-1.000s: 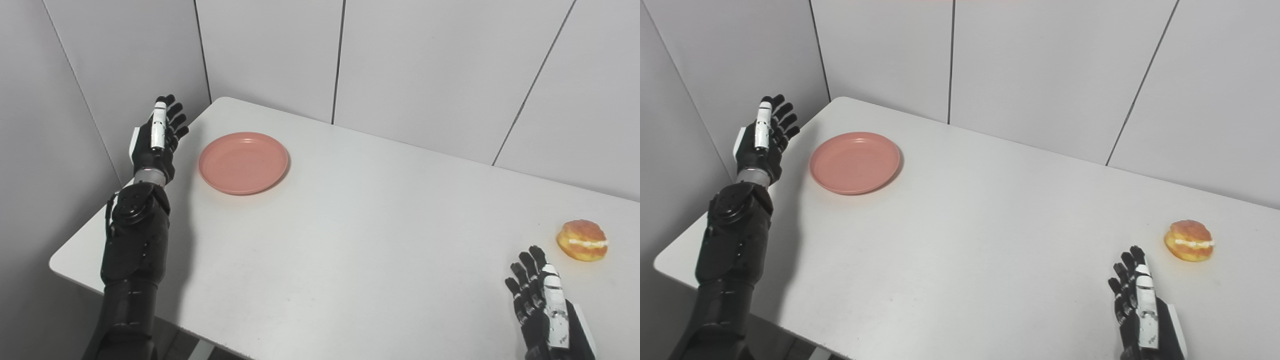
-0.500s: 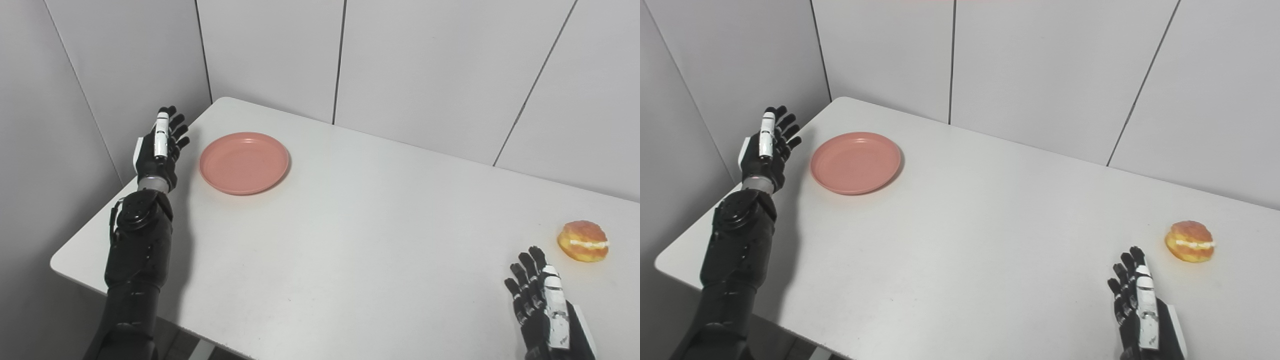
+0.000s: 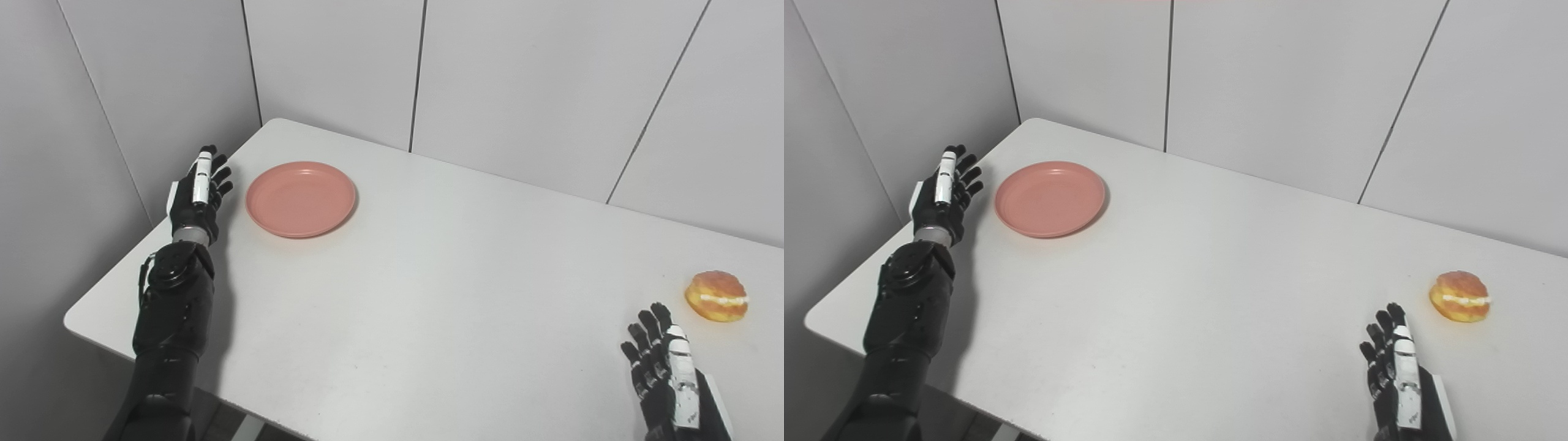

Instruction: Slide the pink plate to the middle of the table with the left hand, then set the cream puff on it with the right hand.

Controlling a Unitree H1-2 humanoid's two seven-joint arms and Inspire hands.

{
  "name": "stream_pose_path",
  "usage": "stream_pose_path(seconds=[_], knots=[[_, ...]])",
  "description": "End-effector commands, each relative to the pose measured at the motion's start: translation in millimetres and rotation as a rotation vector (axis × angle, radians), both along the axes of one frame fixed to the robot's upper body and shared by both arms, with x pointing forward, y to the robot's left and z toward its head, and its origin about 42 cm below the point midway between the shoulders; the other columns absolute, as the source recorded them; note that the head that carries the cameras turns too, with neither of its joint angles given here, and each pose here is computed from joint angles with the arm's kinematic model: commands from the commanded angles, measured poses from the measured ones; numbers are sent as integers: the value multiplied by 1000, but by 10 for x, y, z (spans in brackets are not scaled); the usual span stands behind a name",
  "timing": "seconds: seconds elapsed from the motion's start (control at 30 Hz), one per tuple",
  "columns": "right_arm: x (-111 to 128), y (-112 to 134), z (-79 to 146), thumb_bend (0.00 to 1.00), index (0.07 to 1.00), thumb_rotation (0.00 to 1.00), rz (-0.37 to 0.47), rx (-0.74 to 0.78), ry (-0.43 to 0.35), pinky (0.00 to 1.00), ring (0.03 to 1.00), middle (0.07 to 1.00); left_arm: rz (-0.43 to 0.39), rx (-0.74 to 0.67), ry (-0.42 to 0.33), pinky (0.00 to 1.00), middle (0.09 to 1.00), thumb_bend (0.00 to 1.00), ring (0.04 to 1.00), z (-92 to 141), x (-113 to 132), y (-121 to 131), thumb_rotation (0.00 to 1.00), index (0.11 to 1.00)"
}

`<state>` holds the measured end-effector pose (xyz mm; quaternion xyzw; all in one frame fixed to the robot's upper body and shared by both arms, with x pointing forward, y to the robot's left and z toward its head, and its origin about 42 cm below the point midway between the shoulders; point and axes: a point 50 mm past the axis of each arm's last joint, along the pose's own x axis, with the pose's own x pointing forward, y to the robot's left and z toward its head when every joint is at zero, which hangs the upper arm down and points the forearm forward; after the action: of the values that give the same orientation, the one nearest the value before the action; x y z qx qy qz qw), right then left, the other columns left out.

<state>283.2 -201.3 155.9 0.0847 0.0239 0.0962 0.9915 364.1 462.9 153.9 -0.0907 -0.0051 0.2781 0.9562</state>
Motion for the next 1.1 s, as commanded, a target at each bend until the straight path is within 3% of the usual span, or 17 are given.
stream_pose_path(seconds=[0.0,0.07,0.1,0.17,0.33,0.4,0.53,0.87,1.07], knots=[[42,17,139,93,1000,1000,10,15,-77,1000,1000,1000,9,47,-96,885,891,294,887,320,154,66,843,877],[42,15,136,94,1000,1000,12,14,-77,1000,1000,1000,11,38,-98,881,885,289,880,304,171,63,815,873],[42,15,137,96,1000,1000,11,12,-75,1000,1000,1000,12,32,-98,874,873,284,871,292,187,57,711,860],[39,17,143,96,1000,1000,4,8,-73,1000,1000,1000,-1,26,-93,879,874,282,872,259,217,55,705,858],[37,16,141,102,1000,1000,1,5,-72,1000,1000,1000,-22,-29,-86,928,899,294,900,177,288,41,749,873],[34,14,145,110,1000,1000,2,4,-71,1000,1000,1000,-37,-44,-76,936,913,299,917,157,314,22,870,894],[33,15,148,104,1000,1000,3,13,-69,1000,1000,1000,-92,-109,-80,949,944,336,944,118,356,-19,944,924],[23,29,159,101,1000,1000,-3,3,-70,1000,1000,1000,-112,-51,-24,913,901,347,903,65,520,-159,987,890],[20,23,154,119,1000,1000,-6,-1,-71,1000,1000,1000,-151,-113,-42,908,907,313,907,64,593,-286,993,885]])
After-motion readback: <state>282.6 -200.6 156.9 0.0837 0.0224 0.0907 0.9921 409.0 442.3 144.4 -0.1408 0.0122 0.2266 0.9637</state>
